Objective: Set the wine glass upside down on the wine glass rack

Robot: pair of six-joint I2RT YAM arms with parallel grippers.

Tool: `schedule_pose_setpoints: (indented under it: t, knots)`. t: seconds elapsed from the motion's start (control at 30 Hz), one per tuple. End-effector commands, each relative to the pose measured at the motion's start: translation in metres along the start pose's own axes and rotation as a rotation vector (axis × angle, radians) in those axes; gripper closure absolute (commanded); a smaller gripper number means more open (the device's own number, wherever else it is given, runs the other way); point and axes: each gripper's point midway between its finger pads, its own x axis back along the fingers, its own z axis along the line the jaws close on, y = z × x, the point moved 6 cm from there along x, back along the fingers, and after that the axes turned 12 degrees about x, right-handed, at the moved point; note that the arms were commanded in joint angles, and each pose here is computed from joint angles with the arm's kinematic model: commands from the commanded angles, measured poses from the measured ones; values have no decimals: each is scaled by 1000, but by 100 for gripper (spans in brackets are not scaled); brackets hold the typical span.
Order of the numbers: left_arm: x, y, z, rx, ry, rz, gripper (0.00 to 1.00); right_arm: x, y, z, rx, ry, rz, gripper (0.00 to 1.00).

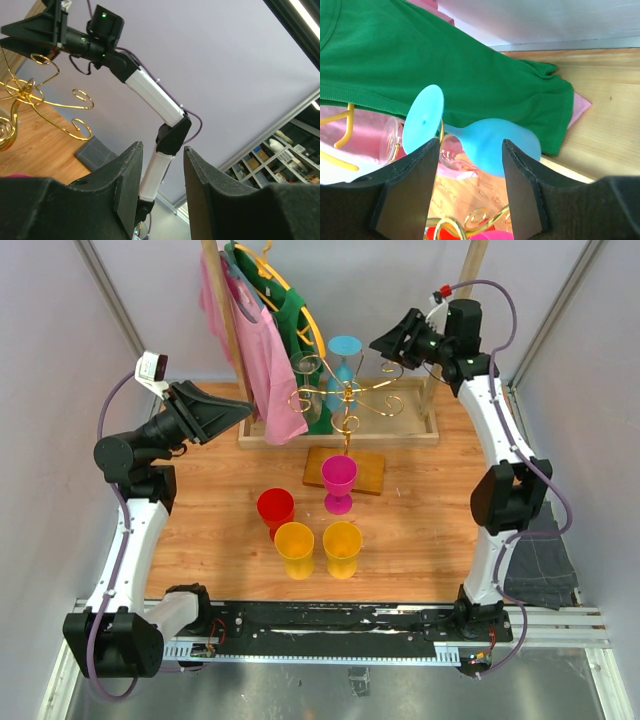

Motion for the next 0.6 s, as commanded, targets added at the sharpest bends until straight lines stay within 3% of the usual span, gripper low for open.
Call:
schedule_pose_setpoints:
  t: [0.0, 0.37, 0.57]
  knots:
    - [2, -1, 2, -38, 23, 1, 57, 48, 31, 24, 100, -20, -109, 44]
    - [3, 5, 28, -30, 161, -20, 57, 117, 36, 67, 191, -37, -215, 39]
    - [8, 10, 58, -100, 411, -46, 59, 156, 15, 86, 219, -55, -240, 39]
